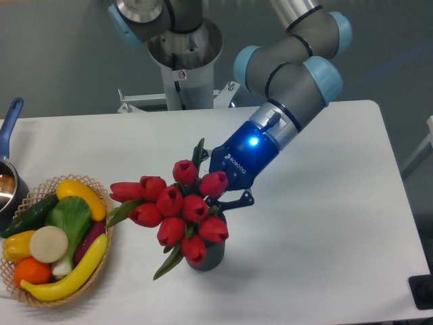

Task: Insert the flowers into the vase
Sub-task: 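Lower the tulip stems into the grey vase opening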

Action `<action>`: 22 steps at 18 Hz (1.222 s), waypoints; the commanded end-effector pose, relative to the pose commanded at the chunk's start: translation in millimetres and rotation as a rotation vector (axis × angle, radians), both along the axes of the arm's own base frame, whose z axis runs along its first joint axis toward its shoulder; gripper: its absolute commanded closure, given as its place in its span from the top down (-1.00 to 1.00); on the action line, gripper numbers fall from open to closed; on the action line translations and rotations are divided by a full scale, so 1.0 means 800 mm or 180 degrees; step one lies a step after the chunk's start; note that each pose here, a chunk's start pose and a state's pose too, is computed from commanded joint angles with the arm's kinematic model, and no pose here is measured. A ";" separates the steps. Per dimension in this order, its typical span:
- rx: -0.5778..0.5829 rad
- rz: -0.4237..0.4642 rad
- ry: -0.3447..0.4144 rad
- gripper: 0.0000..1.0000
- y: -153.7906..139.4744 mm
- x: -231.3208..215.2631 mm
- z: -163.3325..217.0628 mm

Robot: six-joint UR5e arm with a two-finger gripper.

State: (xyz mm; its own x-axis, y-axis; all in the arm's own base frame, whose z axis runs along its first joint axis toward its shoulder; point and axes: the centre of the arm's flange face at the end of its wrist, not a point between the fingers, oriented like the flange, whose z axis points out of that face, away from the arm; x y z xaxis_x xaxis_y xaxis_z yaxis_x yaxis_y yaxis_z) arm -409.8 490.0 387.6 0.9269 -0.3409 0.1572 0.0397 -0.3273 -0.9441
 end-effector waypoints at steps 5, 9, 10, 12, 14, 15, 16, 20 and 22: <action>0.0007 -0.0090 0.0117 -0.85 -0.008 0.011 -0.040; -0.0077 -0.0078 0.0126 -0.83 -0.009 0.009 -0.056; -0.0128 -0.0068 0.0132 -0.83 -0.009 0.008 -0.063; -0.0160 -0.0075 0.0130 -0.79 -0.008 0.005 -0.075; -0.0194 -0.0079 0.0151 -0.78 -0.007 0.005 -0.081; -0.0222 -0.0075 0.0160 -0.78 -0.007 0.004 -0.084; -0.0234 -0.0079 0.0160 -0.77 -0.008 0.005 -0.088; -0.0227 -0.0107 0.0189 -0.70 -0.010 0.007 -0.099; -0.0232 -0.0107 0.0180 -0.63 -0.012 0.008 -0.102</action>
State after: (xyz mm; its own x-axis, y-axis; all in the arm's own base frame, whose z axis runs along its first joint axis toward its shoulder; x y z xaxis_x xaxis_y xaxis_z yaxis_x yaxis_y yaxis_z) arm -403.5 480.4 305.9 0.9232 -0.3614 0.1305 -0.0250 -0.3956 -0.9181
